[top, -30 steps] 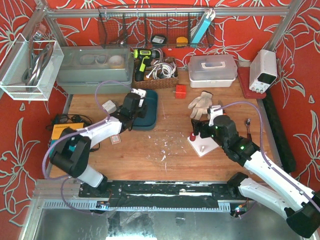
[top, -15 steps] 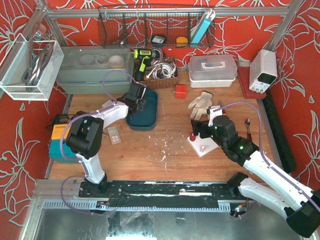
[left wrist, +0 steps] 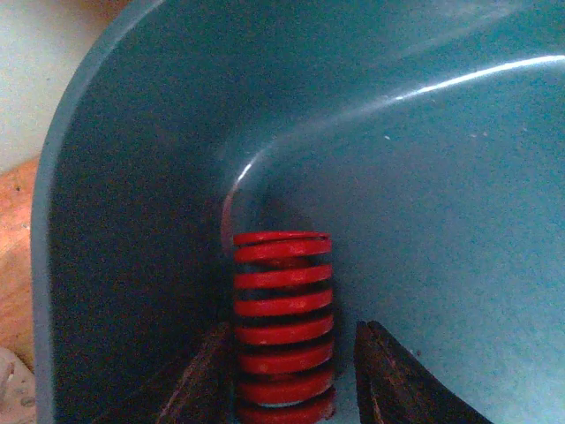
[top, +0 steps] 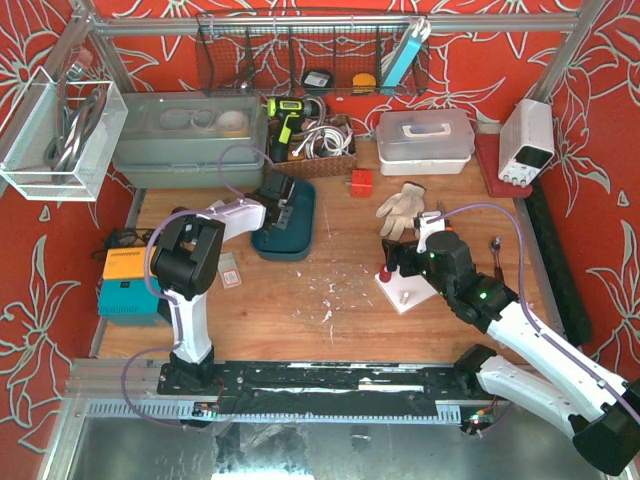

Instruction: Install the large spring

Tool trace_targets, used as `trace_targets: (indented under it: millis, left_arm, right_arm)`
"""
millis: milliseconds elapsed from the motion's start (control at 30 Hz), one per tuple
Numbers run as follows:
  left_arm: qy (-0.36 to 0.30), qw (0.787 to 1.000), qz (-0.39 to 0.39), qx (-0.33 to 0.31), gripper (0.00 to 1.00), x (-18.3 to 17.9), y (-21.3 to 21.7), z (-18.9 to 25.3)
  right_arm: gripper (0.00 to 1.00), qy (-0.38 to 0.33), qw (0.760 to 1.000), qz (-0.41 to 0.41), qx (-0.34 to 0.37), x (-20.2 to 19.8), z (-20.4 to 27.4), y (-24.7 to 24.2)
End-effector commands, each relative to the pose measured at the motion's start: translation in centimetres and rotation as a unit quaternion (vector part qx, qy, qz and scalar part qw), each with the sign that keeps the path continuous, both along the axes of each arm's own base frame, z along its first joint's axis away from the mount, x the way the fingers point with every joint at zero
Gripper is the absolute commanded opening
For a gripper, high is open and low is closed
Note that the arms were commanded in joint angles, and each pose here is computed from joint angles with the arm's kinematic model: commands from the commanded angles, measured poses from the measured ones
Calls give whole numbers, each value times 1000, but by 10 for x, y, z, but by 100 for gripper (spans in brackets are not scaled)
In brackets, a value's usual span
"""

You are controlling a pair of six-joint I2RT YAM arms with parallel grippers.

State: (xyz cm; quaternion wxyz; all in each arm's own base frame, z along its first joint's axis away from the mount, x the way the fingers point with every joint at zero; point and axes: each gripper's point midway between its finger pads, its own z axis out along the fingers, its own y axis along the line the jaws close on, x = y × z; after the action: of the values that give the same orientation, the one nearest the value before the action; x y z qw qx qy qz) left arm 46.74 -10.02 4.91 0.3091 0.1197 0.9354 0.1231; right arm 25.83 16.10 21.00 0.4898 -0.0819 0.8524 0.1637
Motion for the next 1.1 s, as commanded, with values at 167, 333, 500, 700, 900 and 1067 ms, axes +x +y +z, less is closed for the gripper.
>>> trace_targets:
  millis: [167,333,500,700,900,1067]
  left_arm:
    - [32,999,1,10,44,2,4,-23]
    - [49,999,0,5,44,-1,2,-36]
    - [53,999,-4,0,39,-2,0,-39]
    - [56,998,-8,-18,30,-6,-5,-38]
    - [30,998,-16,-57,24,-7,-14,-18]
    - [-16,994,-25,-104,19,-11,-23,11]
  right_arm:
    - [97,-10,1000,-12,-6,2,-1,-5]
    - [96,-10,1000,-15,-9,3,-1,-6]
    - [96,-12,1000,-16,-9,3,0,-7]
    - [96,-10,1000,-16,-9,3,-2,-7]
    - [97,-10,1000,-15,-9,3,-2,-6]
    - [97,-9,1000,-15,-11,3,-4,-6]
